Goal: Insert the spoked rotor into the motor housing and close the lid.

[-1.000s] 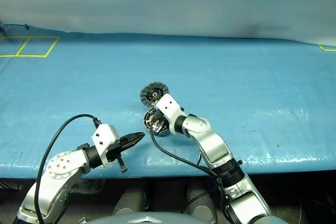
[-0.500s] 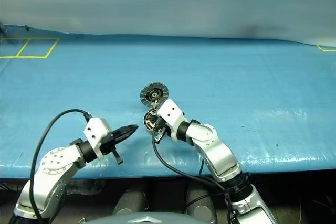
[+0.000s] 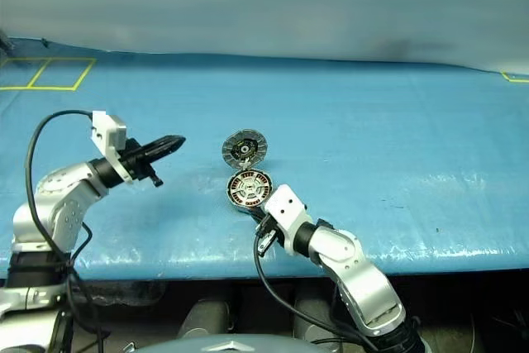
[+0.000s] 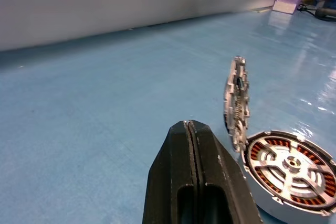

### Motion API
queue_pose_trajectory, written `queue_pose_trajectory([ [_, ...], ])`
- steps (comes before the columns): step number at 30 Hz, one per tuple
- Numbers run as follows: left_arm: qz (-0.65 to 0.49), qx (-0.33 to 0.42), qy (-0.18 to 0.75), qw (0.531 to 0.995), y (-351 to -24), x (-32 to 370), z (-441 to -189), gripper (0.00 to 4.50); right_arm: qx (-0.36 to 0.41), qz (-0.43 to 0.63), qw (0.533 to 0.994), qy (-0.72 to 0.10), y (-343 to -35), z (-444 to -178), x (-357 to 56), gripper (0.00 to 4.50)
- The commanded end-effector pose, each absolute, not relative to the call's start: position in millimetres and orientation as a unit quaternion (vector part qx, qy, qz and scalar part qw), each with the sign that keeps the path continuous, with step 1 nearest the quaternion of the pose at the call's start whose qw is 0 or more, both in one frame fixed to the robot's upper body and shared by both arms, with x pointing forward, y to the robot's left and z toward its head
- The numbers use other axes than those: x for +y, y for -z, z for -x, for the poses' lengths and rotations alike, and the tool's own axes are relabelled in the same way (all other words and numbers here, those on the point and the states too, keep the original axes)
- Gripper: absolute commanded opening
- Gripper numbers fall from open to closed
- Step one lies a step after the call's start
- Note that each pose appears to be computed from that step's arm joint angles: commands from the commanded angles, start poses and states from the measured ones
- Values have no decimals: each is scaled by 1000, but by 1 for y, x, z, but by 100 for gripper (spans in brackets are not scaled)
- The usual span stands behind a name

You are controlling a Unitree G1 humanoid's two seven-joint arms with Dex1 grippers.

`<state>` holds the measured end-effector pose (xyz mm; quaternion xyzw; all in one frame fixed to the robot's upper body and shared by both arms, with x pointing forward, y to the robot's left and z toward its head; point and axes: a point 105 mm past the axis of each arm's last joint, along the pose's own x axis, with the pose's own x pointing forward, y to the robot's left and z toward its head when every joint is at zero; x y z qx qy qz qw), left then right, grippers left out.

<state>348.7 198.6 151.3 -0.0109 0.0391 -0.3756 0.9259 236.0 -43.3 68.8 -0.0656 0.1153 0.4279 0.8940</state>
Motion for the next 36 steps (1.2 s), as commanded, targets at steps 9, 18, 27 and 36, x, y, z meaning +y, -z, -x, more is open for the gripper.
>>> queue_pose_trajectory([
  [9, -22, 57, 474, 878, -140, 159, -388, 2, 88, 14, 950, -299, -47, -219, -78, 0],
  [18, -6, 77, 523, 849, -141, 136, -401, 2, 104, 9, 963, -250, -34, -210, -89, 0],
  [27, -26, 110, 544, 831, -137, 110, -409, 2, 99, 7, 968, -232, -39, -209, -94, 0],
  [36, -41, 117, 593, 795, -141, 90, -402, 2, 102, 6, 972, -213, -38, -208, -97, 0],
])
